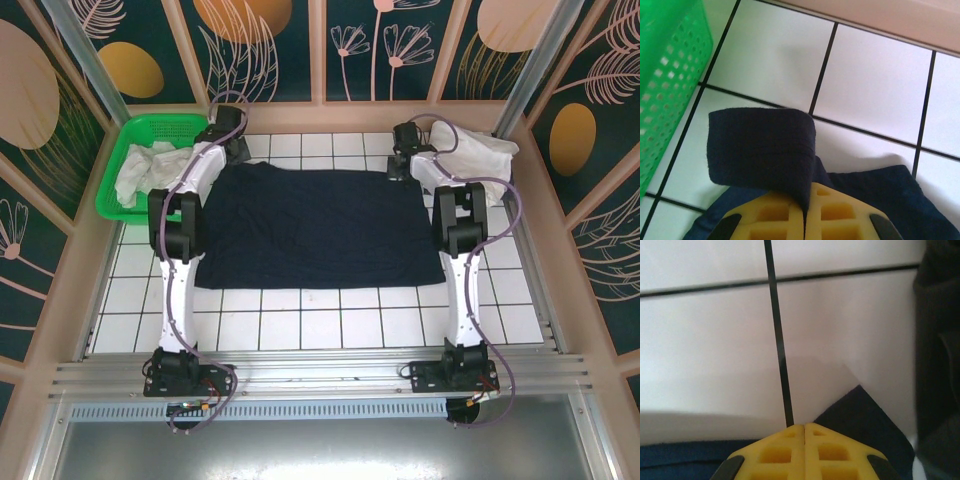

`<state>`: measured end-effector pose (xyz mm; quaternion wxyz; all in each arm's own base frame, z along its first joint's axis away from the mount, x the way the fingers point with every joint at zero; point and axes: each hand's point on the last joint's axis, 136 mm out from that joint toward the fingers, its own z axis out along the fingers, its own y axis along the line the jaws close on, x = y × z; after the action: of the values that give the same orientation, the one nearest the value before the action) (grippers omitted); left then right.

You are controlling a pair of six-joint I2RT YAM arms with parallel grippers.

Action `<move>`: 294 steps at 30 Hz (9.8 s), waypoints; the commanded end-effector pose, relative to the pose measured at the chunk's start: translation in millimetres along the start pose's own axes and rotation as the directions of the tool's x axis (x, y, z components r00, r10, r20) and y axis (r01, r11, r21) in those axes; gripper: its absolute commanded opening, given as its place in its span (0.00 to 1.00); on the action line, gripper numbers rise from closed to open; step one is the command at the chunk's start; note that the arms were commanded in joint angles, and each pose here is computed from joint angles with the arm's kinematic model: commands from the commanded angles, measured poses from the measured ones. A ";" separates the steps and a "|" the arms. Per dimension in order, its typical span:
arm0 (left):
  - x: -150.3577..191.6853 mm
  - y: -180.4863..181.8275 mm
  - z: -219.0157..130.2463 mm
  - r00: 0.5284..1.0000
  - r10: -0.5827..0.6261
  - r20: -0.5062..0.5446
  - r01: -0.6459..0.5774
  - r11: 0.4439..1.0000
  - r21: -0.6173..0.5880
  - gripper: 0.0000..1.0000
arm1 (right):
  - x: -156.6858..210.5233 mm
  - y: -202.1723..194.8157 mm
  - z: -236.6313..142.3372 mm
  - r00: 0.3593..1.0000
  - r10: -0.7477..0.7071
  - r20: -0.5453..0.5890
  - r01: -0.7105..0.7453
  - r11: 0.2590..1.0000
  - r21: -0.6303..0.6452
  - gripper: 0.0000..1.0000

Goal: Fold and stack the t-shirts

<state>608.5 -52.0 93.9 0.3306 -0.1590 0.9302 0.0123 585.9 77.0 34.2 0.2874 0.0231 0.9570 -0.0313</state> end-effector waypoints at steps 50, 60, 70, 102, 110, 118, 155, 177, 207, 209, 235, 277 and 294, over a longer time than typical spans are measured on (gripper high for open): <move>223.7 87.8 -140.3 0.998 -0.056 -0.040 0.059 0.994 0.091 0.33 | 173.5 -26.1 -145.6 0.990 0.141 0.025 -0.133 0.972 -0.193 0.16; 183.1 76.2 -147.9 0.998 -0.061 0.003 0.061 0.996 0.070 0.53 | 143.1 -6.2 -166.8 0.977 0.202 0.073 -0.169 0.932 -0.322 0.27; 194.4 53.5 -105.0 0.993 0.017 -0.121 -0.006 0.996 0.087 0.58 | 174.2 -15.5 -127.9 0.977 0.205 -0.051 -0.211 0.952 -0.220 0.25; 172.5 9.5 -91.9 0.982 0.114 -0.151 -0.086 0.981 0.176 0.66 | 193.3 21.6 -122.2 0.961 0.242 -0.133 -0.272 0.914 -0.302 0.24; 208.8 12.8 -92.0 0.969 0.121 -0.216 -0.070 0.970 0.231 0.46 | 211.3 5.1 -118.2 0.946 0.283 -0.160 -0.319 0.907 -0.276 0.24; 209.2 13.5 -114.6 0.973 0.123 -0.193 -0.073 0.966 0.247 0.14 | 209.8 -2.8 -114.6 0.946 0.283 -0.159 -0.316 0.915 -0.251 0.24; 333.7 -4.8 -204.0 0.922 0.073 -0.381 0.083 0.922 0.378 0.36 | 132.9 48.6 -150.0 0.976 0.215 -0.033 -0.209 0.882 -0.423 0.25; 288.6 44.3 -85.3 0.961 -0.055 -0.273 0.033 0.996 -0.082 0.77 | 178.4 0.5 -74.8 0.942 0.270 -0.198 -0.311 0.924 -0.221 0.26; 234.2 -23.6 -29.3 0.956 0.003 -0.294 0.011 0.999 0.047 0.82 | 209.3 -43.1 -122.5 0.941 0.274 -0.201 -0.300 0.947 -0.112 0.42; 233.3 -29.1 -12.5 0.951 0.012 -0.308 0.003 0.999 0.048 0.82 | 217.8 -34.5 -131.0 0.943 0.259 -0.208 -0.291 0.947 -0.139 0.43; 83.3 -127.2 -44.4 1.000 0.008 -0.028 0.002 0.936 0.351 0.88 | 236.4 15.6 -153.3 0.976 0.030 -0.216 -0.062 0.988 -0.141 0.47; 27.1 -144.3 -128.4 0.989 -0.084 0.124 0.019 0.890 0.455 0.98 | 361.5 140.6 -210.2 0.936 -0.076 -0.342 -0.050 0.938 -0.344 0.43; 177.3 -7.0 -208.9 0.996 -0.090 -0.011 0.087 0.919 0.384 0.99 | 342.1 252.3 -264.3 0.966 -0.146 -0.211 0.019 0.860 -0.509 0.51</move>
<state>386.8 -139.8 143.6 0.3665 -0.1251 0.9085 -0.1569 170.5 368.4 40.8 0.1430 -0.0948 0.9598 0.2220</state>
